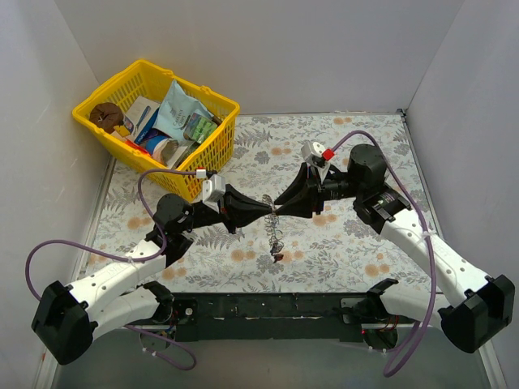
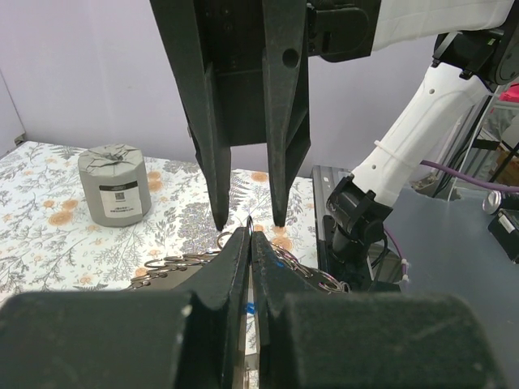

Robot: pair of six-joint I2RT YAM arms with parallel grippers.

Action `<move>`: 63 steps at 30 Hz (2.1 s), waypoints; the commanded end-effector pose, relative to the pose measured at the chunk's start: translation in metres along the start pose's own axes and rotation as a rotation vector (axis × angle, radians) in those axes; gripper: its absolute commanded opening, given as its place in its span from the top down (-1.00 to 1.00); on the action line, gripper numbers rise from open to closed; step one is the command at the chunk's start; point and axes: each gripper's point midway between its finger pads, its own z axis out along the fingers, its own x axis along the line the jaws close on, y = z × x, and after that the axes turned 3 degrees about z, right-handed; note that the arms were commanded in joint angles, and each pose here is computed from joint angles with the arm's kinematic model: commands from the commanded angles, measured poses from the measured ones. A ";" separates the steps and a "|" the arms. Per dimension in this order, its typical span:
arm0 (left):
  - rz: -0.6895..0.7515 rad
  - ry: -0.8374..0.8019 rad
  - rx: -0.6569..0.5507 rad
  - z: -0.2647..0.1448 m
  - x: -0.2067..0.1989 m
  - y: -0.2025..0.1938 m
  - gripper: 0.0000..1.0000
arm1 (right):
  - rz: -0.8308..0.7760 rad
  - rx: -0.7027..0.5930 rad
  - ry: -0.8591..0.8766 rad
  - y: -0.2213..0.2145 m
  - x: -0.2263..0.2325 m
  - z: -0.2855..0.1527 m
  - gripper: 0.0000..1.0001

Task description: Put the keys on the keyring

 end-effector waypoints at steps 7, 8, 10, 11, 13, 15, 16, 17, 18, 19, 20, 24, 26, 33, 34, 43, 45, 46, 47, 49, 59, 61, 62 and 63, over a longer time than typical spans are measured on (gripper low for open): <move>0.056 -0.025 -0.070 0.005 -0.004 0.027 1.00 | -0.001 0.000 0.014 -0.008 -0.002 0.007 0.34; 0.057 -0.024 -0.071 0.005 -0.004 0.027 1.00 | 0.000 -0.001 0.017 -0.007 -0.001 0.007 0.38; 0.055 -0.024 -0.071 0.005 -0.004 0.027 1.00 | 0.005 -0.001 0.023 -0.007 -0.001 0.009 0.46; 0.055 -0.027 -0.071 0.005 -0.004 0.027 1.00 | 0.013 -0.001 0.025 -0.007 -0.001 0.009 0.59; 0.054 -0.027 -0.068 0.005 -0.004 0.027 1.00 | 0.013 -0.004 0.033 -0.006 0.000 0.011 0.77; 0.057 -0.023 -0.068 0.005 -0.003 0.027 1.00 | 0.022 -0.003 0.043 -0.007 0.001 0.012 0.97; 0.055 -0.021 -0.065 0.006 -0.003 0.027 1.00 | 0.021 -0.005 0.043 -0.006 0.002 0.012 0.97; 0.056 -0.019 -0.064 0.005 -0.002 0.027 1.00 | 0.025 -0.001 0.044 -0.007 0.001 0.013 0.97; 0.057 -0.019 -0.061 0.006 -0.002 0.027 1.00 | 0.021 0.000 0.042 -0.006 0.001 0.012 0.97; 0.051 -0.017 -0.053 0.006 -0.002 0.027 1.00 | 0.030 0.006 0.037 -0.008 0.001 0.012 0.97; 0.064 -0.015 -0.050 0.005 -0.001 0.027 1.00 | 0.021 0.007 0.034 -0.008 0.001 0.011 0.97; 0.073 0.026 -0.018 0.004 0.005 0.025 0.89 | 0.010 0.043 -0.017 -0.010 -0.006 0.009 0.97; 0.069 0.051 0.010 0.002 0.008 0.022 0.71 | 0.021 0.081 -0.038 -0.012 -0.008 0.007 0.97; 0.106 0.103 0.140 -0.003 0.019 0.013 0.07 | 0.032 0.257 -0.122 -0.031 -0.020 -0.006 0.97; 0.094 0.104 0.186 -0.005 0.021 0.003 0.00 | 0.029 0.283 -0.143 -0.034 -0.023 -0.009 0.97; 0.009 -0.008 0.303 -0.004 0.021 -0.017 -0.29 | 0.057 0.481 -0.171 -0.054 -0.035 -0.023 0.97; -0.021 -0.027 0.315 -0.003 0.022 -0.022 -0.29 | 0.067 0.483 -0.148 -0.056 -0.034 -0.022 0.97; -0.027 -0.043 0.312 -0.001 0.021 -0.021 -0.28 | 0.069 0.479 -0.137 -0.055 -0.032 -0.021 0.97; -0.046 -0.068 0.321 0.000 0.020 -0.026 -0.24 | 0.074 0.473 -0.111 -0.055 -0.030 -0.019 0.97; -0.064 -0.095 0.323 0.002 0.018 -0.028 -0.19 | 0.084 0.475 -0.092 -0.055 -0.026 -0.018 0.97; -0.156 -0.208 0.341 0.011 0.012 -0.041 0.16 | 0.128 0.462 -0.024 -0.059 -0.021 -0.012 0.97; -0.168 -0.220 0.338 0.012 0.012 -0.043 0.26 | 0.125 0.459 -0.022 -0.059 -0.020 -0.012 0.97; -0.174 -0.222 0.340 0.012 0.012 -0.044 0.29 | 0.126 0.457 -0.019 -0.059 -0.020 -0.012 0.97; -0.180 -0.221 0.340 0.013 0.012 -0.045 0.31 | 0.125 0.455 -0.019 -0.059 -0.020 -0.012 0.97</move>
